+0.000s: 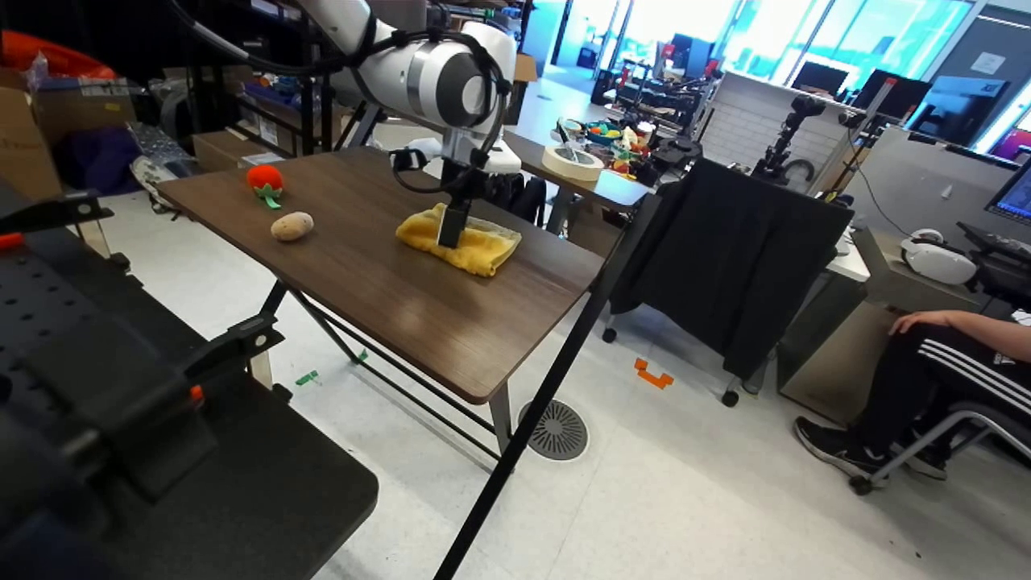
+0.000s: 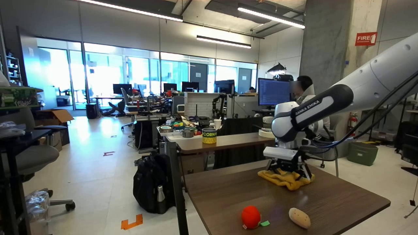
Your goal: Use the yellow towel to wipe the table
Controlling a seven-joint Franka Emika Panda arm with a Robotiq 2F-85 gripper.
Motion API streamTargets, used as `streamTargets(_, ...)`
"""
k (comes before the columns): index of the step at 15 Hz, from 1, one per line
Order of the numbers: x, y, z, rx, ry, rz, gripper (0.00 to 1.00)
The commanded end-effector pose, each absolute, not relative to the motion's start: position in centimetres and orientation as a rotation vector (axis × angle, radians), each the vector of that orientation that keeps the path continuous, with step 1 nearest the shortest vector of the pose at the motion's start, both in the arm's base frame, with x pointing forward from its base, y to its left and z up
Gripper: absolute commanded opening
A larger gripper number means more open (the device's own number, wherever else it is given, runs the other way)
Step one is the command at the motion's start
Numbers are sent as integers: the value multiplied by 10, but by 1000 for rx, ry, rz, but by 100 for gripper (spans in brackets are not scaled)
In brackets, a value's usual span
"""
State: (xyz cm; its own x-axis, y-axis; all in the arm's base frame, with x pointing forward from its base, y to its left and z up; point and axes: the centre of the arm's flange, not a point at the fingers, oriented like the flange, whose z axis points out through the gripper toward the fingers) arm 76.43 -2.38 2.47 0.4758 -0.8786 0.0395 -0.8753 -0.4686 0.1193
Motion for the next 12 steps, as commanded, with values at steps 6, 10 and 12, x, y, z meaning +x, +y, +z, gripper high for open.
streamTargets(6,756,17,-27,2716,-1369,-146,100)
streamTargets(10,753,99,-10,2903,-1133,-148,100)
streamTargets(12,746,149,-7,2977,-984,-154,100)
